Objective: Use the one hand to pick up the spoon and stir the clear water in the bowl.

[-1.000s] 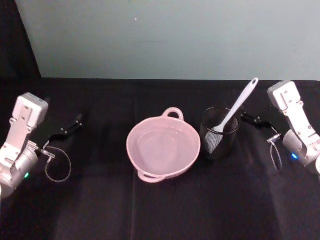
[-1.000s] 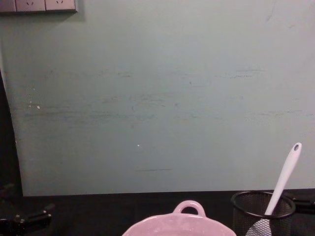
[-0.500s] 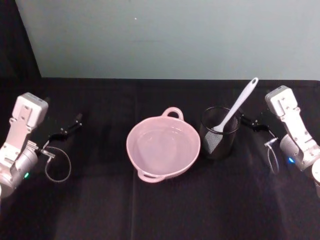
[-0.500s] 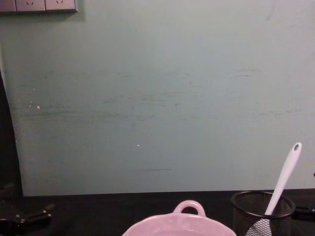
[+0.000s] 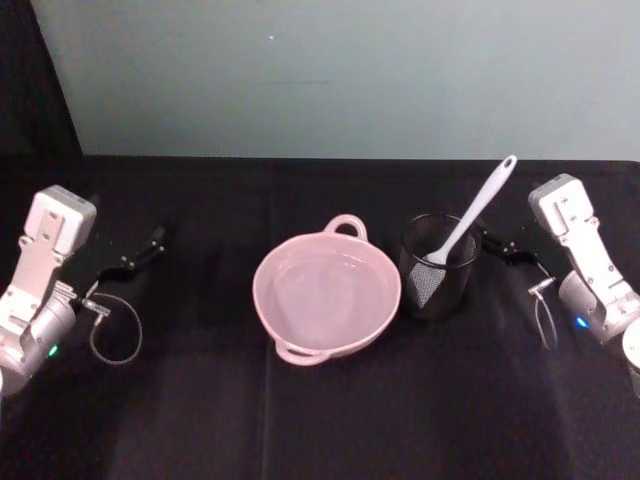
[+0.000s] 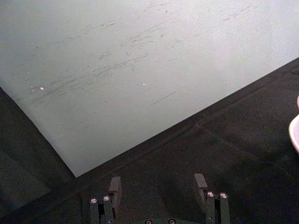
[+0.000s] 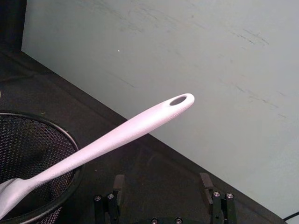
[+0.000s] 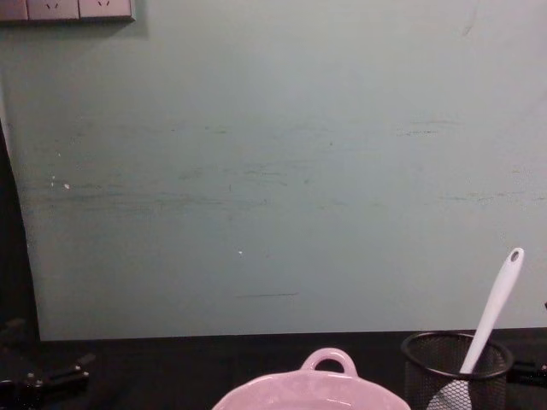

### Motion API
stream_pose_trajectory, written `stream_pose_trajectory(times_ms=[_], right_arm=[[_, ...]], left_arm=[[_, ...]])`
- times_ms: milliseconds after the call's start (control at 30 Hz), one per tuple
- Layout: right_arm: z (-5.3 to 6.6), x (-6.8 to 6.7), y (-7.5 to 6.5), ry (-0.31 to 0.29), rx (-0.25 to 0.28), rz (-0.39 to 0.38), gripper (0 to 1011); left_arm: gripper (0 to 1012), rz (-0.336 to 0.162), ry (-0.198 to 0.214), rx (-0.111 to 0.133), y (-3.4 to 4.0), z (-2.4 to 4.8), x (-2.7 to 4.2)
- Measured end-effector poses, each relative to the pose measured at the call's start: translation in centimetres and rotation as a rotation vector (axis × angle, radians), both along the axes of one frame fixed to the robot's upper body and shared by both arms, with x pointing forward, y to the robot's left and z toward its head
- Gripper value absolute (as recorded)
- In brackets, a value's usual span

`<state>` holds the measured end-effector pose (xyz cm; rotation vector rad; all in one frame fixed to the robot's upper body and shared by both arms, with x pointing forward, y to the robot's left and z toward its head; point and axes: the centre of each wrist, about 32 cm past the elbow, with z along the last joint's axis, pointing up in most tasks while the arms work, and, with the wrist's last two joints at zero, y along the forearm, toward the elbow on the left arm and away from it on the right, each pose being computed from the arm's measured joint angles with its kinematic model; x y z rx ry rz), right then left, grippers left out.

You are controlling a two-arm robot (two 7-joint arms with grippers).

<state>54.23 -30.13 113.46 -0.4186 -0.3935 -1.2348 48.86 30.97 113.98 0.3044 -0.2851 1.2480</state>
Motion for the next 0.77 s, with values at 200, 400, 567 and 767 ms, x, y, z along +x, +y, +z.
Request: stream_pose_trajectory(times_ms=[200,400,567,767], right_arm=[[0.02,0.01,-0.01,0.001,0.001,0.001,1003],[0.03,0.02,-0.01,0.002,0.002,0.001,1003],[0.04,0.03,-0.02,0.002,0.002,0.001,1002],[0.04,0.03,-0.03,0.002,0.002,0.001,1003]], left_arm=[[1011,0.0,0.0,0.0,0.0,0.0,0.0],[1011,0.0,0.0,0.0,0.0,0.0,0.0],[1011,0.0,0.0,0.0,0.0,0.0,0.0],[1011,0.0,0.0,0.0,0.0,0.0,0.0]])
